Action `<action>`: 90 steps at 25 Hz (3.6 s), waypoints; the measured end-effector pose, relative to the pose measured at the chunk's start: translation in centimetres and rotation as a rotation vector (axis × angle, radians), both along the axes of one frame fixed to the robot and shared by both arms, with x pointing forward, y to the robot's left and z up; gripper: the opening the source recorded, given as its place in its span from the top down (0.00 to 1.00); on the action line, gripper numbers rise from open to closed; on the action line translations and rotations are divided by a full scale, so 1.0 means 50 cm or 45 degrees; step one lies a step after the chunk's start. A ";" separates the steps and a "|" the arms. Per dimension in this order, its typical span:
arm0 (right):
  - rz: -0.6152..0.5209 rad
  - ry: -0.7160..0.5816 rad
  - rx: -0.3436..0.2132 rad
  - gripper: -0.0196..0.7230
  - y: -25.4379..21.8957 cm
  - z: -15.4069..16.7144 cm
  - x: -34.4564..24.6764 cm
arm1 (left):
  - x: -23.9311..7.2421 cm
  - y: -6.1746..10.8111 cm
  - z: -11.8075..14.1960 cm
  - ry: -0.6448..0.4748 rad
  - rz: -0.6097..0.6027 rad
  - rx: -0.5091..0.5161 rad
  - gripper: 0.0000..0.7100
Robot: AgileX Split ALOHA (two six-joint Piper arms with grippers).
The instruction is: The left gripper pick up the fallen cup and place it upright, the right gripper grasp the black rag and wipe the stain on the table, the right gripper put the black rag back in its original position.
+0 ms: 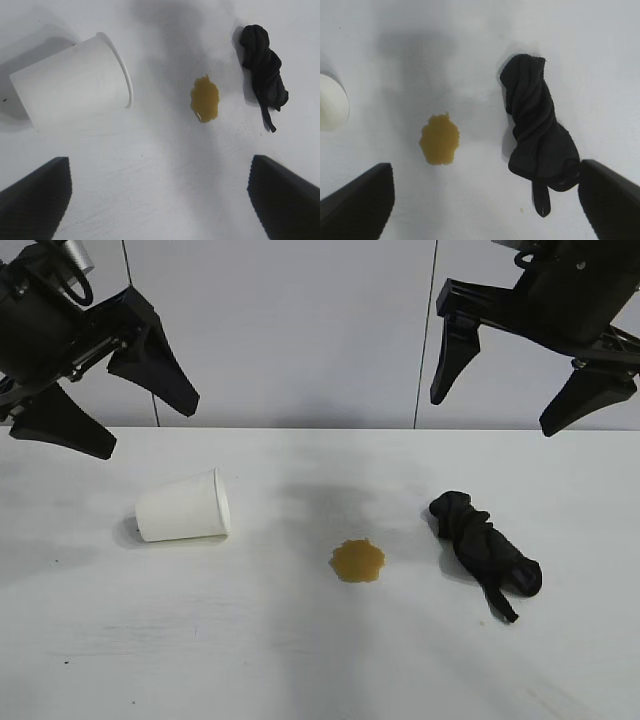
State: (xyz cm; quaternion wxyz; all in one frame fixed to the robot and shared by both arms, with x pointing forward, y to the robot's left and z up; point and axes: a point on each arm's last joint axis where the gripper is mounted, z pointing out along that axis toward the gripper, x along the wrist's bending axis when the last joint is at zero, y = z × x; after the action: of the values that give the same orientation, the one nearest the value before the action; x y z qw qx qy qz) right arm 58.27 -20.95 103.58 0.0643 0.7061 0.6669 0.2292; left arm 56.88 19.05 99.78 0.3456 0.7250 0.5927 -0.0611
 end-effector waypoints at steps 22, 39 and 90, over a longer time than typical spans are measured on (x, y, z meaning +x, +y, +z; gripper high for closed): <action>0.008 0.048 -0.009 0.04 -0.001 -0.003 -0.006 | -0.001 0.007 -0.005 -0.020 -0.037 0.074 0.03; 0.023 0.052 -0.043 0.04 -0.004 -0.004 -0.007 | 0.078 -0.072 -0.076 -0.544 -1.144 0.802 0.03; 0.038 0.052 -0.050 0.04 -0.004 -0.004 -0.008 | 0.119 -0.096 -0.109 -0.789 -0.991 0.209 0.43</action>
State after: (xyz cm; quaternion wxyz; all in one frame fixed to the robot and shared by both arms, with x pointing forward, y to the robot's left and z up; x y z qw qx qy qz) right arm 57.88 -21.16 103.36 0.0610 0.6993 0.6828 0.2025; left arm 62.83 14.26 94.33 0.3988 0.9011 0.1507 0.0792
